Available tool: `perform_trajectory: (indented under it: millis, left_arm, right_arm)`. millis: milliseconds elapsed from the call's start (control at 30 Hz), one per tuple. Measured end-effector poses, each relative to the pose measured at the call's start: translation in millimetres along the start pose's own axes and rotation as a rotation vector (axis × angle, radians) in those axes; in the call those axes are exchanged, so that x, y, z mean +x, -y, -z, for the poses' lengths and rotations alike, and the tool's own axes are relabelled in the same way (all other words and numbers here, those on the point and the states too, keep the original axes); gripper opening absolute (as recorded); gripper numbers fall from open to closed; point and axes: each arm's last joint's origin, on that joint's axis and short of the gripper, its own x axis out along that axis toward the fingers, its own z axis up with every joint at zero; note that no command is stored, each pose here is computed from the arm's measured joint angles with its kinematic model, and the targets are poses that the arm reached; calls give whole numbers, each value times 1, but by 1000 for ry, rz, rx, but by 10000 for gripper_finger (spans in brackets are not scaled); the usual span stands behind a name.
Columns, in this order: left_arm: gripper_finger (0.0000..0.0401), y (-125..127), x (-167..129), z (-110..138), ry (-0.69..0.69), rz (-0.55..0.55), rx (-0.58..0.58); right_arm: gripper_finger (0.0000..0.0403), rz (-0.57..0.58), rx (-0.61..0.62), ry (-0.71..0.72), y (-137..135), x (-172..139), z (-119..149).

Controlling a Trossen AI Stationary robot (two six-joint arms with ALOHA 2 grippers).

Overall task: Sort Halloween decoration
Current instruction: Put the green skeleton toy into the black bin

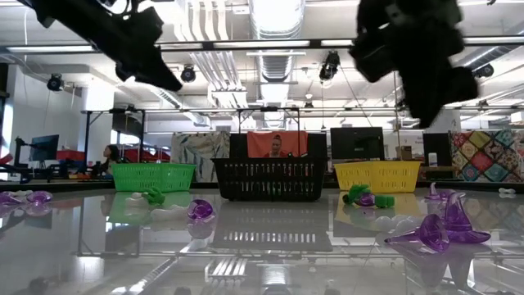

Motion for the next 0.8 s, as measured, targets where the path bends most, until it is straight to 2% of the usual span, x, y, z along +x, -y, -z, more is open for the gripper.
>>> perform_trajectory:
  millis: [267,567,633,700,800]
  left_arm:
    - [100,13,-8,-7,50,72,43]
    - [100,14,-8,-8,62,76,83]
    - [100,14,-8,-8,63,76,89]
    - [100,14,-8,-8,63,76,94]
    - [100,14,-8,-8,64,76,94]
  right_arm:
    - [98,113,234,-115,-4,7,43]
    - [98,267,345,-143,-3,23,69]
    - [98,289,342,-146,-4,30,70]
    - [98,291,278,-158,-5,37,70]
    - [98,312,38,-175,-5,46,74]
